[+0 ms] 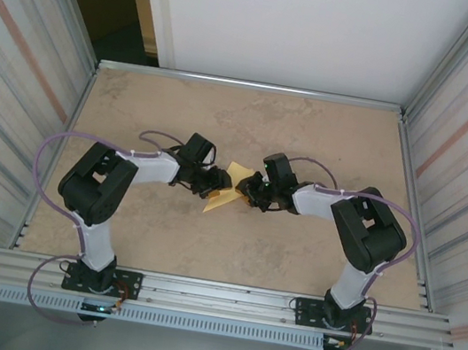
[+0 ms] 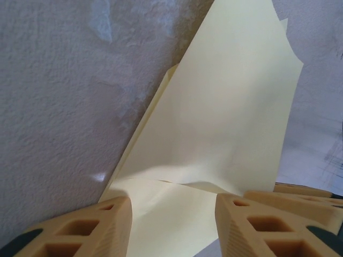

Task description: Fold a paper plane with a square sheet of paper (pick it up from the middle)

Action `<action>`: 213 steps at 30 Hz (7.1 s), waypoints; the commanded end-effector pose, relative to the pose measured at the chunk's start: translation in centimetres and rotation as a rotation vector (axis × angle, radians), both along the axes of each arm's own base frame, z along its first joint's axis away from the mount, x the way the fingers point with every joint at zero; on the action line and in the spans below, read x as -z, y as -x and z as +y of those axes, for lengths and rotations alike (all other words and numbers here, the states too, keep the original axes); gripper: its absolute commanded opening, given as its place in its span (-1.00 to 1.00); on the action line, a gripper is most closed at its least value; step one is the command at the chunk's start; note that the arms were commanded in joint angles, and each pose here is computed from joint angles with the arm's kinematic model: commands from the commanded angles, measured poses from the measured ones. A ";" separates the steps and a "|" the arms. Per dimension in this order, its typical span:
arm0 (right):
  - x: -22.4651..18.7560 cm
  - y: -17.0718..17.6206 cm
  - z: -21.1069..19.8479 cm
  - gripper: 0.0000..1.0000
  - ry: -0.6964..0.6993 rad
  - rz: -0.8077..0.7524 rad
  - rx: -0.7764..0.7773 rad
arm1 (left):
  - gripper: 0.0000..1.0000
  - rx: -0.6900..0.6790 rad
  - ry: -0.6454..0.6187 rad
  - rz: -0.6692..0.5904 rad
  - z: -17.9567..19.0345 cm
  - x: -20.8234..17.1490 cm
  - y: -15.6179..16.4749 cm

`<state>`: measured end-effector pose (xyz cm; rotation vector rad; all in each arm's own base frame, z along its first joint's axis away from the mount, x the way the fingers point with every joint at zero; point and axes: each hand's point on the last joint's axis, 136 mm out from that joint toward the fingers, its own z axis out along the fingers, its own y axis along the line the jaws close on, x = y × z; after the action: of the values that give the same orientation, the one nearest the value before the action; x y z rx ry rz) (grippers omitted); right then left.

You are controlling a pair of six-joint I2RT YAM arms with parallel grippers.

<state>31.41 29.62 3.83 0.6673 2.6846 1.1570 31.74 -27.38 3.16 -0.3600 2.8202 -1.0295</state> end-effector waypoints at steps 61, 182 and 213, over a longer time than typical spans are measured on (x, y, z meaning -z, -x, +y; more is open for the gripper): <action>-5.1 -0.4 -8.7 -0.96 -0.077 0.079 0.268 | -0.08 0.904 -0.394 -1.041 -9.5 -4.0 2.8; 2.6 3.0 -13.1 0.25 0.301 -0.003 -0.109 | -0.63 0.829 0.042 -0.132 -9.9 2.8 8.5; 5.7 3.9 -14.6 0.07 0.471 0.143 -0.095 | -0.21 0.764 0.054 -0.275 -9.5 -1.6 7.7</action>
<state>28.40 16.91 1.93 0.5201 2.9156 0.6694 24.15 -37.37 4.17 0.8708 2.7010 -1.1486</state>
